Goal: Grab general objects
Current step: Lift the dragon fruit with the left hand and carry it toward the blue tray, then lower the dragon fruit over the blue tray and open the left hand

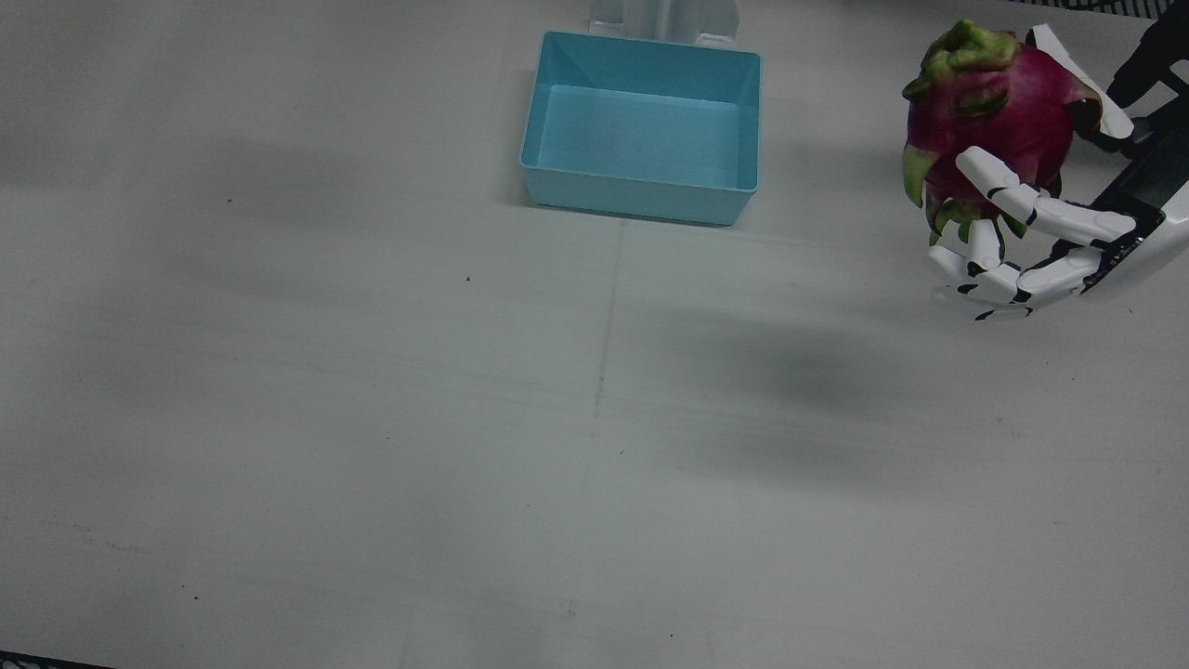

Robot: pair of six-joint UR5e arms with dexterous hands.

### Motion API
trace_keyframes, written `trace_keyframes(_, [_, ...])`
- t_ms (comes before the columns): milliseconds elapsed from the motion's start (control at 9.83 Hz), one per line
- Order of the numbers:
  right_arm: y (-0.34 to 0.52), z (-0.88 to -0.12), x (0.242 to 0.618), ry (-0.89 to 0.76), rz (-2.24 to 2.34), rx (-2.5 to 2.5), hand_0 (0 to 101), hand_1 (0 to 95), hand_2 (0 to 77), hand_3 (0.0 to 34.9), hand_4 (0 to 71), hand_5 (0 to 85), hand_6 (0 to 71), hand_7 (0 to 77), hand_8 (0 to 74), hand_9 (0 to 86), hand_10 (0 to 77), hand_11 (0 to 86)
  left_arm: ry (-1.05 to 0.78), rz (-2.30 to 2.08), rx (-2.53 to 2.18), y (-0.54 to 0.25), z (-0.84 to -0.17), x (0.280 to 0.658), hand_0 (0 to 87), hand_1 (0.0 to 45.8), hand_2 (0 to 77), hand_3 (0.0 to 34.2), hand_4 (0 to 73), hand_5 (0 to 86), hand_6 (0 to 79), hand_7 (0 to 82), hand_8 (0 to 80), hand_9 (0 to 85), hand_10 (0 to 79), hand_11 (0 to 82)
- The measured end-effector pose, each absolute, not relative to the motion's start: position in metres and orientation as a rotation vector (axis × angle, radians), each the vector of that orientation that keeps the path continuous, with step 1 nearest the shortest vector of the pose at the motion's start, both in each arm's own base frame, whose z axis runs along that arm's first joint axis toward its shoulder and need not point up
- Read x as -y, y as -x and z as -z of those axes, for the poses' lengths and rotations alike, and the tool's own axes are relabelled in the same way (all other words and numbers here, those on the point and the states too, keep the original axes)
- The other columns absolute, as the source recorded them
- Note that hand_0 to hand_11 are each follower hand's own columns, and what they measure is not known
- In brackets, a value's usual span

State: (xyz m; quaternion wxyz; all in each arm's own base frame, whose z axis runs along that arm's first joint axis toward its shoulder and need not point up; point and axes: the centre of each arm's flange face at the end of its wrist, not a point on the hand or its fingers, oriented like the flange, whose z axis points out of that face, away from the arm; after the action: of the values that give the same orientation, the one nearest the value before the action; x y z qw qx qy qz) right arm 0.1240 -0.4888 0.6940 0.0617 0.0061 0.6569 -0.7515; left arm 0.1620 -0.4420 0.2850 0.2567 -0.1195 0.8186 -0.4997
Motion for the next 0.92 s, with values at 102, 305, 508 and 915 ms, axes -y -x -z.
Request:
trace_keyframes(102, [-0.124,-0.694,0.489,-0.018,2.273,-1.986,0,5.4,1.6,0.0,0.0,73.6,0.0,0.0,0.0,1.1,0.0,0.5,0.383,1.320,-2.213,-0.187,-0.274,0.429,80.1,0.0,0.0,0.0,66.5,24.5,25.1,63.8,28.9,35.5,14.2,30.5])
trace_keyframes(305, [-0.124,-0.694,0.489,-0.019,2.273,-1.986,0,5.4,1.6,0.0,0.0,73.6,0.0,0.0,0.0,1.1,0.0,1.1,0.539,1.255,-2.190,-0.269,-0.236,0.390,80.2,0.0,0.0,0.0,67.1,24.5,25.1,63.8,28.4,35.5,14.2,30.5])
trace_keyframes(508, [-0.124,-0.694,0.489,-0.019,2.272,-1.987,0,5.4,1.6,0.0,0.0,73.6,0.0,0.0,0.0,1.1,0.0,1.1,0.661,1.213,-2.165,-0.342,-0.181,0.350,80.2,0.0,0.0,0.0,67.1,24.5,25.1,65.4,27.3,33.8,14.2,30.0])
trace_keyframes(915, [-0.124,-0.692,0.489,-0.018,2.269,-1.991,0,5.4,1.6,0.0,0.0,73.6,0.0,0.0,0.0,1.1,0.0,1.1,0.715,1.187,-2.163,-0.383,-0.134,0.335,80.3,0.0,0.0,0.0,67.1,24.5,25.6,61.6,26.7,32.2,14.2,28.4])
